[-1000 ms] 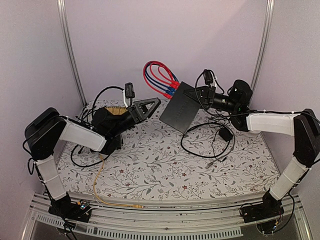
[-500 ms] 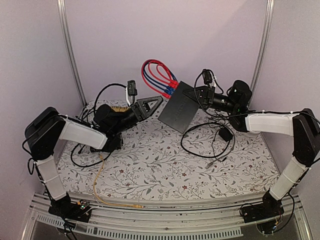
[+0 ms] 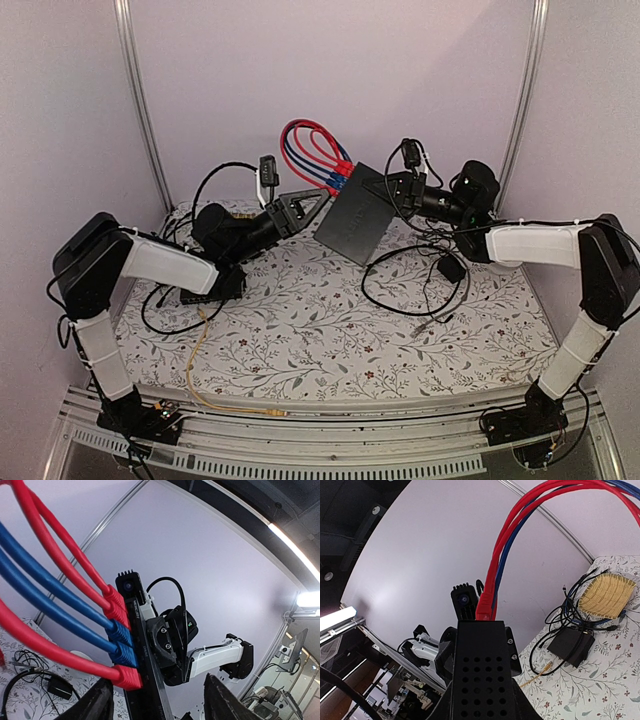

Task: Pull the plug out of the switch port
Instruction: Pull the connector from the switch port.

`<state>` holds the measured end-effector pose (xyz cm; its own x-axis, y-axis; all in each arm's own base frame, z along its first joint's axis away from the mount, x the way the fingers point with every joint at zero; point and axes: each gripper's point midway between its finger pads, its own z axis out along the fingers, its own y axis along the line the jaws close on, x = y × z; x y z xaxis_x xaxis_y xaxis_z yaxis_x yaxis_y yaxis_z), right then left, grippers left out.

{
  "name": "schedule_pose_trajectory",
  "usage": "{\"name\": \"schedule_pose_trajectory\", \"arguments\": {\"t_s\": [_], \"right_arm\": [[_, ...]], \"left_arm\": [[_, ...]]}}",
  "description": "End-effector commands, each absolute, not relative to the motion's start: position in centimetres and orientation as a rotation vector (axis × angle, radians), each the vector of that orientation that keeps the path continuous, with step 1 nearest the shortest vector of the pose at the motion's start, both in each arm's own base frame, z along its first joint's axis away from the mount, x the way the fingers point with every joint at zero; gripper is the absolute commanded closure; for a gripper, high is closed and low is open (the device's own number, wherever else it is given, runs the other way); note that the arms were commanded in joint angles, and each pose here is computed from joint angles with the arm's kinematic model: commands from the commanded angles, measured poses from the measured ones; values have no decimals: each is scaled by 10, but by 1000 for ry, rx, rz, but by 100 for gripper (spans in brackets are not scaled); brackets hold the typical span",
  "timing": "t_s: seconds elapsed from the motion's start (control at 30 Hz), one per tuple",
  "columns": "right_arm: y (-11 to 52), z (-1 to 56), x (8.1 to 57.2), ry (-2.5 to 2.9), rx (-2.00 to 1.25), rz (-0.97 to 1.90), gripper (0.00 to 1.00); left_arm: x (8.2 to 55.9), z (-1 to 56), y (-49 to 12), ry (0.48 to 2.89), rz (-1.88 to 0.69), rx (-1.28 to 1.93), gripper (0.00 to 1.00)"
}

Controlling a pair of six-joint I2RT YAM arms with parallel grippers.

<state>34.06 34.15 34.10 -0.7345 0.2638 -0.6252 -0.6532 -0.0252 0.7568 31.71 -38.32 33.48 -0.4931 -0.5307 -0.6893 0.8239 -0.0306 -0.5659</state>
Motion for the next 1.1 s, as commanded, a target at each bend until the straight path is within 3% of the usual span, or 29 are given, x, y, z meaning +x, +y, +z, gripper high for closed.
{"name": "schedule_pose_trajectory", "arguments": {"t_s": [0.0, 0.8, 1.07], "right_arm": [[338, 395, 331, 1392, -499, 1822, 98], [339, 393, 330, 1391, -505, 1832, 98], [338, 391, 329, 1392, -507, 1835, 98]], "left_arm": [[316, 332, -393, 1232, -1714, 388, 39], [323, 331, -399, 1239, -1715, 369, 59], [324, 333, -399, 1232, -1717, 360, 60]]}}
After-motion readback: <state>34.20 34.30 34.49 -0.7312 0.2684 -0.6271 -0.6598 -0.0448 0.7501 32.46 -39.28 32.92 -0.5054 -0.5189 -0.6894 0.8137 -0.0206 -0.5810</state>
